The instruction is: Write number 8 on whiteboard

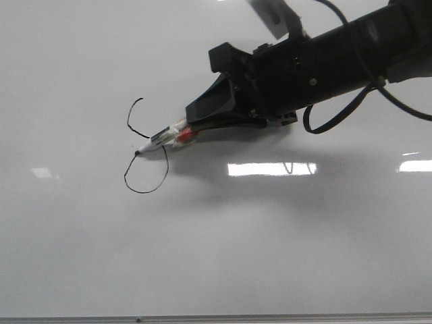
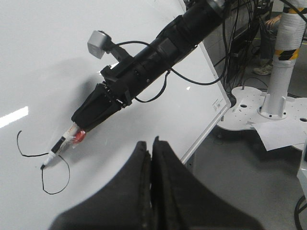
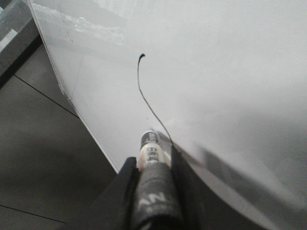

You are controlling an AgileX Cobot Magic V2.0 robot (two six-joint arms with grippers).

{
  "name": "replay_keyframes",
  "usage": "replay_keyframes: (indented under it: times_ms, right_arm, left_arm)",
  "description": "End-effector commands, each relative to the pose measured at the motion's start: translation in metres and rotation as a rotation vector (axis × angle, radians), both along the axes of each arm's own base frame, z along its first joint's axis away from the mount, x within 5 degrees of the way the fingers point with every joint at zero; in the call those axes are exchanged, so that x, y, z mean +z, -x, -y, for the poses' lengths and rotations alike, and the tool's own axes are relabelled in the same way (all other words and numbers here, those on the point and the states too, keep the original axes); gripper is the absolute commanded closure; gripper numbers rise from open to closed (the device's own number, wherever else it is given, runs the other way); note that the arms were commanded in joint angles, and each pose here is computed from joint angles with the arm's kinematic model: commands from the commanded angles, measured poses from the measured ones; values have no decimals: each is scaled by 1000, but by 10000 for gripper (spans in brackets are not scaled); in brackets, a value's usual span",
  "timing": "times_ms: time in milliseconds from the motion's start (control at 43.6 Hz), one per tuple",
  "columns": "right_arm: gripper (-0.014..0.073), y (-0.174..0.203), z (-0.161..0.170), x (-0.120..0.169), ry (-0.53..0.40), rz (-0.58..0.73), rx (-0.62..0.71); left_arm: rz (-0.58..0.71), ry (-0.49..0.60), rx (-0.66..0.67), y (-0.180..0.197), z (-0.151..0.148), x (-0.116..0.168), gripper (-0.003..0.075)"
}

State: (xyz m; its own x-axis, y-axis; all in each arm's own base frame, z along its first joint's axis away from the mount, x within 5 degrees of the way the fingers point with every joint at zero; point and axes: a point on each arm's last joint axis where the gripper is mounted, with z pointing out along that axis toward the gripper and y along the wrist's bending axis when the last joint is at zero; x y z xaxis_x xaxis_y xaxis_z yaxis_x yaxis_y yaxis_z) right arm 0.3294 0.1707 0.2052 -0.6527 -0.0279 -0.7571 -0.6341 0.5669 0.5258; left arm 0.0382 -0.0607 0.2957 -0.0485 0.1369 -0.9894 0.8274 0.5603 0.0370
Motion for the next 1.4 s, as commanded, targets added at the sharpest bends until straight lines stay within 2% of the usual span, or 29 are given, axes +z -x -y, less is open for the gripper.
replay_keyframes:
  times_ms: [0,115,252,390,574,666,757,803,849,964,1056,1171,1262,1354,1377]
  right_arm:
    - [662,-6,14,41,-128,87,-63]
    - [662,-8,27,50,-145,113,-86]
    - [662,-10,28,58,-151,139,-86]
    - [662,-12,16,68,-140,173,-79]
    - [662,-13,-14,68,-83,194,-45]
    - [662,-4,-22,77,-129,211,21]
    - [662,14,-23,102,-220,267,130]
    - [659,24,-24,114,-224,306,177]
    - [654,34,-24,122,-176,355,217]
    - [653,60,-24,132,34,500,363]
    - [653,81,-25,138,174,593,482]
    - [653,109,-30,145,276,691,631]
    - [653,129,-36,152,281,738,711]
    - [653,146,-43,158,255,766,770]
    - [653,149,-44,159,250,771,778]
  left_arm:
    - [34,92,29,-2,-1,16,741]
    - [34,92,29,-2,-1,16,741]
    - [34,92,29,-2,-1,16,741]
    - [34,92,29,-2,-1,16,741]
    - [34,92,29,-2,-1,16,741]
    - [34,92,29,-2,-1,16,741]
    - [34,92,29,-2,-1,16,741]
    - [34,92,29,-2,-1,16,741]
    - [28,97,28,-2,-1,16,741]
    - [22,92,24,-2,0,17,741]
    - [-11,47,3,-4,4,20,740]
    - [-48,-49,-31,-8,13,28,723]
    - [-71,-140,-61,-13,20,33,624]
    - [-93,-206,-83,-18,27,36,451]
    - [-100,-214,-86,-19,28,36,430]
